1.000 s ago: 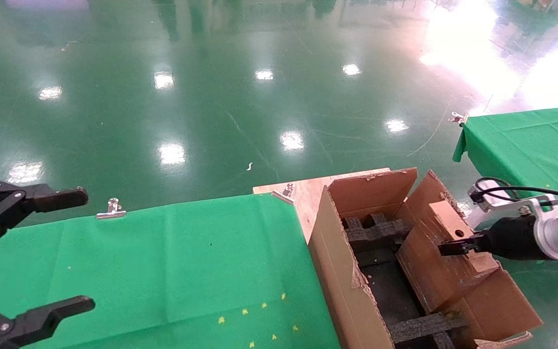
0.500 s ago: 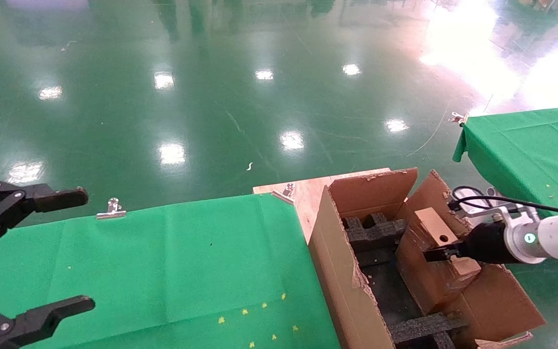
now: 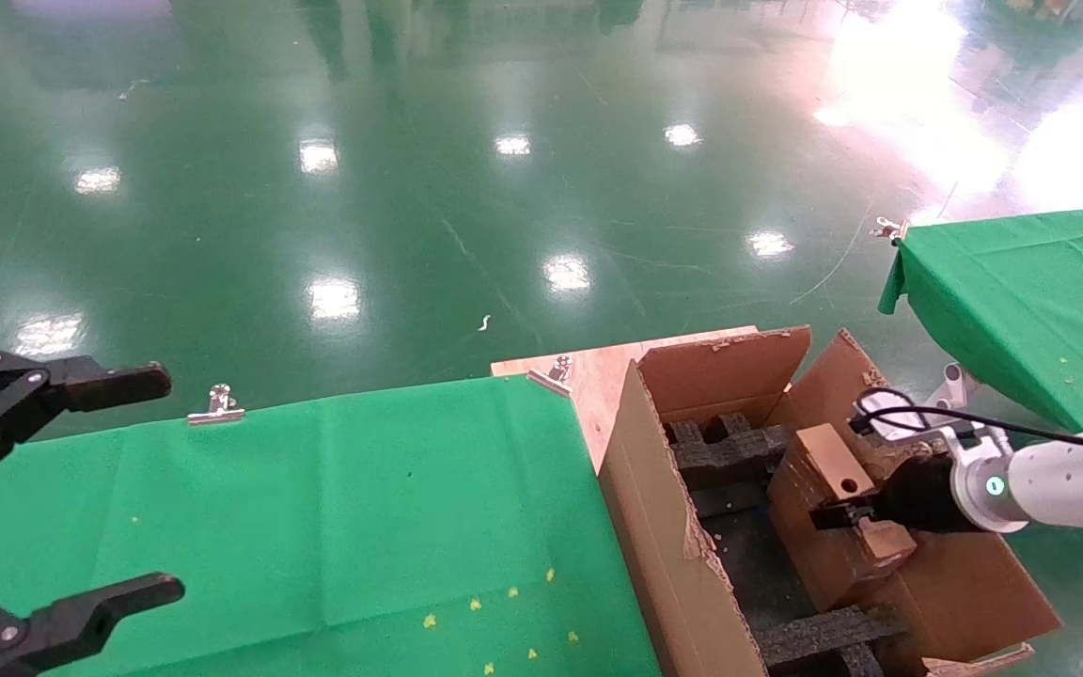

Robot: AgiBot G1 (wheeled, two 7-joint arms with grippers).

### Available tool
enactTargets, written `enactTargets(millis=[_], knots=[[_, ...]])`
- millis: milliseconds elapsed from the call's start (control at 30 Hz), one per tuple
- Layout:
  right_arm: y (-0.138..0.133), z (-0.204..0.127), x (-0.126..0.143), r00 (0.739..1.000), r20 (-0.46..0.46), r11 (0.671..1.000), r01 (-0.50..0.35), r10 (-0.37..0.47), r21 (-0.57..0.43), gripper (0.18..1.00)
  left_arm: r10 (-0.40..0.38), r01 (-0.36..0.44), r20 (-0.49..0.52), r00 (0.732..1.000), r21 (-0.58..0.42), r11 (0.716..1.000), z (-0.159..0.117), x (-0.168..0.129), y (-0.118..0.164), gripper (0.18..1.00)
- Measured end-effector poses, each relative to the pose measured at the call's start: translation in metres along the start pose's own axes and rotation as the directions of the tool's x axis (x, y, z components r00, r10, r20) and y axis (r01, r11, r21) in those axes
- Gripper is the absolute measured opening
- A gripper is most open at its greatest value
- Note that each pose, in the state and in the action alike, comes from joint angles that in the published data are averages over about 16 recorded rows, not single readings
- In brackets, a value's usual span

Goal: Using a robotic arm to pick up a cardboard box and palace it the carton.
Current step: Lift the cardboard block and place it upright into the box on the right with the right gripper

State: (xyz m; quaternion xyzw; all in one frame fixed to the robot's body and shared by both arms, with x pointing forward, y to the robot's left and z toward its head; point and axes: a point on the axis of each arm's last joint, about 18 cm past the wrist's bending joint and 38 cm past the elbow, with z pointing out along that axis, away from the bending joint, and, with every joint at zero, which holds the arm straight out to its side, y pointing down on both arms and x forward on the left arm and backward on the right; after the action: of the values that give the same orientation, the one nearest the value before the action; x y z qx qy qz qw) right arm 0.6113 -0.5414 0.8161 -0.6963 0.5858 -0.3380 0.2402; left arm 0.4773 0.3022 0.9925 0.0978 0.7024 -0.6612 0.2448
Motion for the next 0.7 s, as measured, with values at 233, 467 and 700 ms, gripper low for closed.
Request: enactTargets(millis=[233, 467, 700], knots=[[0.004, 0.012, -0.005, 1.000, 0.002, 1.000, 0.016, -0.016, -0.018, 0.287, 0.000, 0.000, 0.000, 1.000, 0.000, 1.000, 0.000, 0.000, 0.000, 1.001], [0.007, 0.022, -0.008, 1.000, 0.003, 0.999, 0.031, -0.031, -0.031, 0.285, 0.000, 0.000, 0.000, 1.000, 0.000, 1.000, 0.000, 0.000, 0.000, 1.001], [0.008, 0.027, -0.010, 0.999, 0.005, 0.999, 0.038, -0.038, -0.037, 0.283, 0.000, 0.000, 0.000, 1.000, 0.000, 1.000, 0.000, 0.000, 0.000, 1.001]])
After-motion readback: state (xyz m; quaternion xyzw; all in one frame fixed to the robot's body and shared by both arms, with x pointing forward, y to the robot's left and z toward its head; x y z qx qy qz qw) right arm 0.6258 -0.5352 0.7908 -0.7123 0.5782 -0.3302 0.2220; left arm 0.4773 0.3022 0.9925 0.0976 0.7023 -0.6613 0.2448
